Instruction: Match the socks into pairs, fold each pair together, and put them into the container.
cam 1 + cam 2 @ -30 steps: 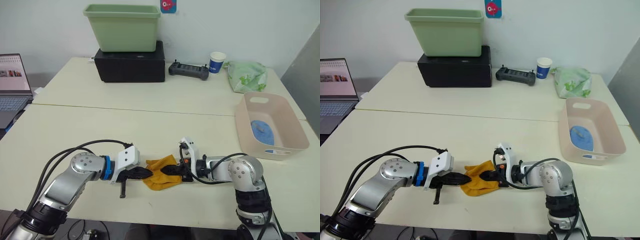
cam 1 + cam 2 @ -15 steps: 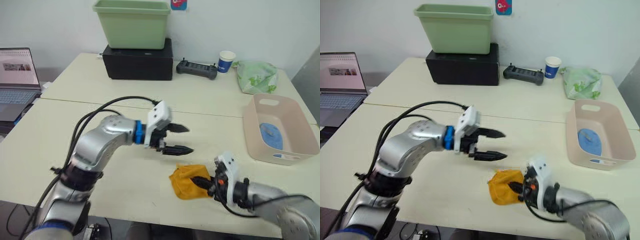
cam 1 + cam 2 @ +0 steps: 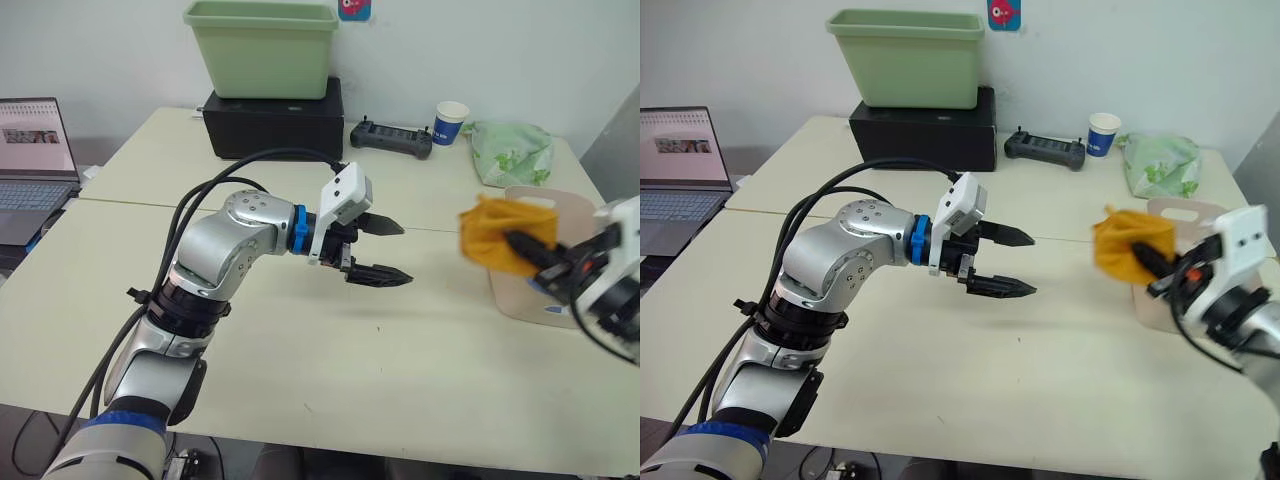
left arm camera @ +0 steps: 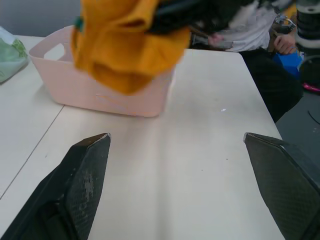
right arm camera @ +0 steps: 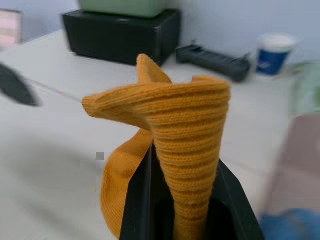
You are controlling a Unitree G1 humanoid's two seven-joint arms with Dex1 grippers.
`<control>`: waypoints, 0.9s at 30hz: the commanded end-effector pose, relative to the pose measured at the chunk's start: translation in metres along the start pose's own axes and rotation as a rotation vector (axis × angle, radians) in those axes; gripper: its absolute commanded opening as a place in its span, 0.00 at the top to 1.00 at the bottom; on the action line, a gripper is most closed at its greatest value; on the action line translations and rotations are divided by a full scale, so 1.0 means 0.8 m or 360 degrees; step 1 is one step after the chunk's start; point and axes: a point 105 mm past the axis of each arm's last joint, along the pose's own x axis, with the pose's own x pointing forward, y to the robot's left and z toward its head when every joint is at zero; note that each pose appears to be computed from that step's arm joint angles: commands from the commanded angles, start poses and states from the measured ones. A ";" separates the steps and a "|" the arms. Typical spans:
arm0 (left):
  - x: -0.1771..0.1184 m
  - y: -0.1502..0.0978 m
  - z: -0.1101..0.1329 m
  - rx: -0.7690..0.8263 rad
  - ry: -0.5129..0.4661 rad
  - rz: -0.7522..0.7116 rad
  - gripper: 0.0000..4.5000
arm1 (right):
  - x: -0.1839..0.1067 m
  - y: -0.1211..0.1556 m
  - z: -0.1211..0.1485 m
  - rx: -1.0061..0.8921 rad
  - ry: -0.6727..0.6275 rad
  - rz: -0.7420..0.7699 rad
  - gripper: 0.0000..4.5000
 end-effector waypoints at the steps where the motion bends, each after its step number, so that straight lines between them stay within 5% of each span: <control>1: 0.001 -0.006 0.015 0.0085 -0.0033 -0.0043 0.01 | -0.005 -0.044 0.032 -0.0531 -0.0082 -0.0269 1.00; 7: 0.005 -0.012 0.025 0.0103 -0.0064 -0.0091 0.01 | 0.021 -0.086 -0.024 -0.1605 0.0263 -0.0235 1.00; 14: 0.009 -0.015 0.033 0.0111 -0.0084 -0.0115 0.01 | 0.041 -0.088 -0.081 -0.1842 0.0452 0.0056 1.00; 20: 0.009 -0.016 0.040 0.0129 -0.0096 -0.0120 0.01 | 0.041 -0.092 -0.090 -0.1767 0.0599 0.0169 1.00; 27: 0.007 -0.012 0.035 0.0139 -0.0078 -0.0097 0.00 | 0.025 -0.100 -0.063 -0.1485 0.0680 0.0219 0.48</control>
